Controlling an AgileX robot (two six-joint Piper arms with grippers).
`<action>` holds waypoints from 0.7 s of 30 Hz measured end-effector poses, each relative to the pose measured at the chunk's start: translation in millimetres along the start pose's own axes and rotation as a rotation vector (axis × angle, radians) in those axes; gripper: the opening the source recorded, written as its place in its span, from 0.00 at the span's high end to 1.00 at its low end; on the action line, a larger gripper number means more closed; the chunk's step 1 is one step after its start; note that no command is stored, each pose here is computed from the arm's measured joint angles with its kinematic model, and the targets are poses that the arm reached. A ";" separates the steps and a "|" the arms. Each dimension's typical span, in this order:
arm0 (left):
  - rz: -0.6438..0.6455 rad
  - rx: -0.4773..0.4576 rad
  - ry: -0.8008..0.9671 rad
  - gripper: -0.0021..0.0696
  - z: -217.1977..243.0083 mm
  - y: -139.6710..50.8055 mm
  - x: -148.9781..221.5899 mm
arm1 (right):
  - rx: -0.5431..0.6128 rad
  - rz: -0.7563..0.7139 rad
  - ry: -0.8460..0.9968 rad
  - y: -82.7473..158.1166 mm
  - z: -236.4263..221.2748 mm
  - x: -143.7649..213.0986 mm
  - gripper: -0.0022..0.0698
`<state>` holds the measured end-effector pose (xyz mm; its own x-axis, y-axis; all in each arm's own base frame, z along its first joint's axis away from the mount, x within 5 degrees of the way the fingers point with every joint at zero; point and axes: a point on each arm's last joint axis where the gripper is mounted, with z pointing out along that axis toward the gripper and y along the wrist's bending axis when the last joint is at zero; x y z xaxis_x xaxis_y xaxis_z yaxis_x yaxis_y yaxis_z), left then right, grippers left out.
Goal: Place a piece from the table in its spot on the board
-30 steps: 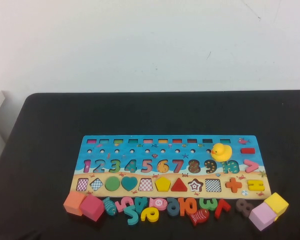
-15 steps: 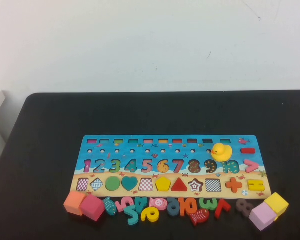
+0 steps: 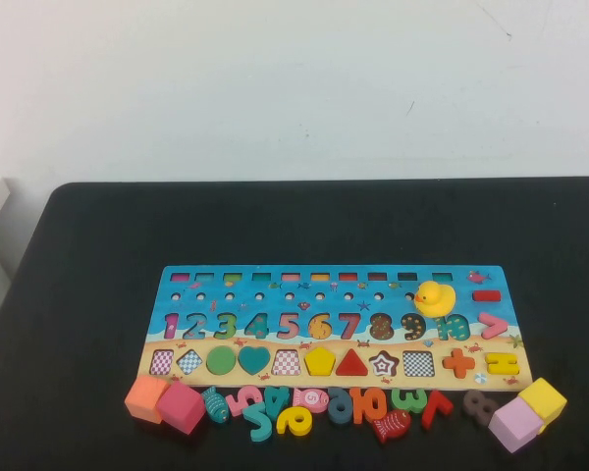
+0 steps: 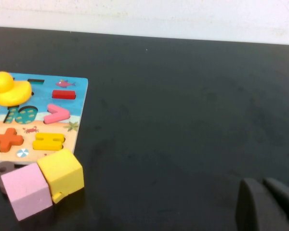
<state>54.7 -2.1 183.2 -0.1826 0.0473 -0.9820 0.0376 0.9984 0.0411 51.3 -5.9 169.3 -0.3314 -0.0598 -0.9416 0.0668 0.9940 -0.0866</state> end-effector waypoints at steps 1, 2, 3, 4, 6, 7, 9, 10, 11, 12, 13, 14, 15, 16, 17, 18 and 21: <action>-0.002 0.002 0.013 0.97 0.0 -0.2 1.2 | 0.000 0.000 0.000 0.0 0.0 0.0 0.94; -0.002 0.003 0.027 0.97 0.0 -0.3 2.5 | 0.000 0.000 0.000 0.0 0.0 0.0 0.94; -0.002 0.005 0.042 0.97 -0.1 -0.4 3.8 | 0.000 0.000 0.000 0.0 0.0 0.0 0.94; -0.002 0.004 0.049 0.97 -0.1 -0.4 4.5 | 0.000 0.000 0.000 0.0 0.0 0.0 0.94; -0.002 0.005 0.059 0.97 -0.2 -0.5 5.3 | 0.000 0.000 0.000 0.0 0.0 0.0 0.94; -0.003 0.003 0.061 0.97 -0.2 -0.4 5.6 | 0.000 0.000 0.000 0.0 0.0 0.0 0.94; -0.003 0.004 0.072 0.97 -0.4 -0.5 6.1 | 0.000 0.000 0.000 0.0 0.0 0.0 0.94; -0.003 0.004 0.074 0.97 -0.4 -0.5 6.3 | 0.000 0.000 0.000 0.0 0.0 0.0 0.94; -0.003 0.004 0.074 0.97 -0.4 -0.5 6.3 | 0.000 0.000 0.000 0.0 0.0 0.0 0.94; -0.003 0.004 0.074 0.97 -0.4 -0.5 6.3 | 0.000 0.000 0.000 0.0 0.0 0.0 0.94; -0.003 0.004 0.074 0.97 -0.4 -0.5 6.3 | 0.000 0.000 0.000 0.0 0.0 0.0 0.94; -0.003 0.004 0.074 0.97 -0.4 -0.5 6.3 | 0.000 0.000 0.000 0.0 0.0 0.0 0.94; -0.003 0.004 0.074 0.97 -0.4 -0.5 6.3 | 0.000 0.000 0.000 0.0 0.0 0.0 0.94; -0.003 0.004 0.074 0.97 -0.4 -0.5 6.3 | 0.000 0.000 0.000 0.0 0.0 0.0 0.94; -0.003 0.004 0.074 0.97 -0.4 -0.5 6.3 | 0.000 0.003 0.000 0.0 0.0 0.0 0.94; -0.003 0.004 0.074 0.97 -0.4 -0.5 6.3 | 0.000 0.011 0.000 0.0 0.0 0.0 0.94; -0.003 0.004 0.074 0.97 -0.4 -0.5 6.3 | 0.000 0.015 0.000 0.0 0.0 0.0 0.94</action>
<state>53.1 -2.4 177.1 -0.2546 0.0468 -0.9659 0.0413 0.9984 0.0375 51.3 -5.9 169.3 -0.3304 -0.0445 -0.9428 0.0719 0.9948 -0.0721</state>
